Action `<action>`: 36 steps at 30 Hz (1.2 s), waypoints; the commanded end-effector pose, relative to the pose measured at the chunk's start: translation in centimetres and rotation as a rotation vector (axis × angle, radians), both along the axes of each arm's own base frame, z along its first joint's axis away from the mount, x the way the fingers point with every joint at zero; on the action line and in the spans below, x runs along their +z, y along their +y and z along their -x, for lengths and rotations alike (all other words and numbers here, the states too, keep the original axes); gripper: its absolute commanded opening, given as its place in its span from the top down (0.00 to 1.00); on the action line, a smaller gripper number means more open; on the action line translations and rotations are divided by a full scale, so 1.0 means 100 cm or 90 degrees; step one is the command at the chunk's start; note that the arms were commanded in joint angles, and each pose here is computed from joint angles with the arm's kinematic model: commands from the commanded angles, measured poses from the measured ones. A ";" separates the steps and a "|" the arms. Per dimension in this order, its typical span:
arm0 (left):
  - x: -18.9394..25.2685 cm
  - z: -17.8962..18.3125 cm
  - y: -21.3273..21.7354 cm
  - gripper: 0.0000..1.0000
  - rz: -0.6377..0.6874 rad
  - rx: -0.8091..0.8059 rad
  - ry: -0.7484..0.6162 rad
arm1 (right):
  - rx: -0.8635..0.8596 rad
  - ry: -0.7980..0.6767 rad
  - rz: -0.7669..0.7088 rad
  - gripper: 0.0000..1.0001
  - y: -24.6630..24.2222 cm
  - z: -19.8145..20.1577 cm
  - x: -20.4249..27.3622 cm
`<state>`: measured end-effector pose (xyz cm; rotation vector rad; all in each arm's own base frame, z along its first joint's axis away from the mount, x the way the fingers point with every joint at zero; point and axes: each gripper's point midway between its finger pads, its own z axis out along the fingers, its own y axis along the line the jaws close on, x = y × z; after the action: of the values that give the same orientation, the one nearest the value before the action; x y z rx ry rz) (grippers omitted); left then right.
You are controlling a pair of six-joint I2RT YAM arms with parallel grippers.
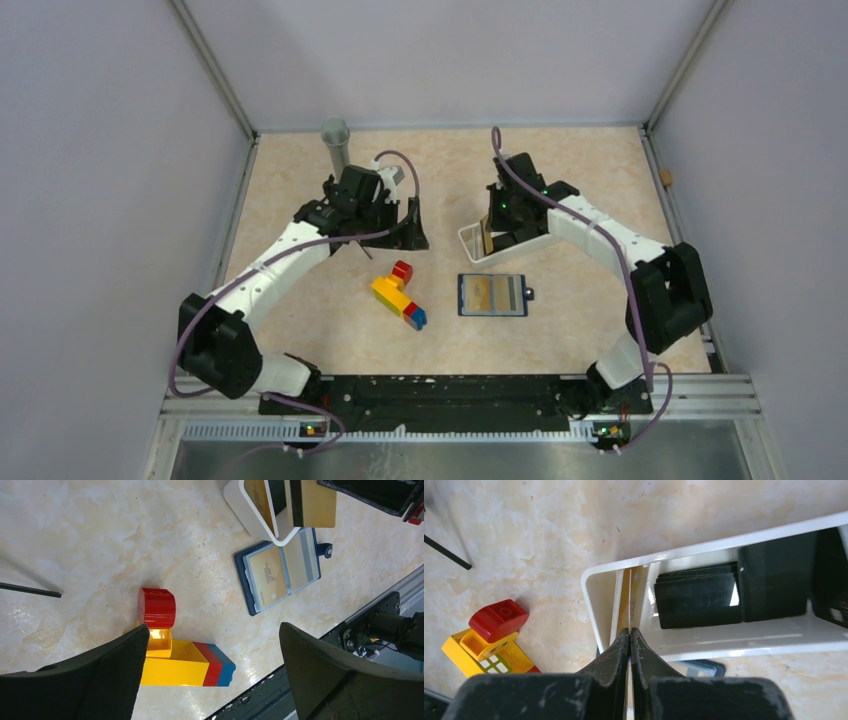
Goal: Put the credit cards into the card holder
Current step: Pick up the credit card from the storage box.
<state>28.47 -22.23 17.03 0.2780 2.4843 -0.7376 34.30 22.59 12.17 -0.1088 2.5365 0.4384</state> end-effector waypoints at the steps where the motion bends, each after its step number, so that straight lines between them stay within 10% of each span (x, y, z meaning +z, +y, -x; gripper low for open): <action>1: 0.030 -0.008 0.002 0.01 0.030 0.011 -0.077 | -0.054 -0.093 0.023 1.00 -0.022 -0.002 0.046; 14: 0.139 0.044 -0.050 0.01 0.418 -0.141 -0.231 | 0.125 -0.291 -0.326 1.00 0.016 0.072 0.155; 22: 0.151 0.080 -0.073 0.02 0.501 -0.255 -0.189 | 0.290 -0.332 -0.549 1.00 0.044 0.127 0.207; 30: 0.155 0.085 -0.081 0.63 0.521 -0.260 -0.182 | 0.355 -0.307 -0.559 1.00 0.052 0.139 0.205; 36: 0.146 0.086 -0.086 0.68 0.527 -0.258 -0.156 | 0.359 -0.303 -0.564 1.00 0.052 0.141 0.205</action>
<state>20.16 -30.25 30.97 0.4870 1.7734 -1.6566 20.70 27.58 30.95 -0.4647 1.7074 1.4763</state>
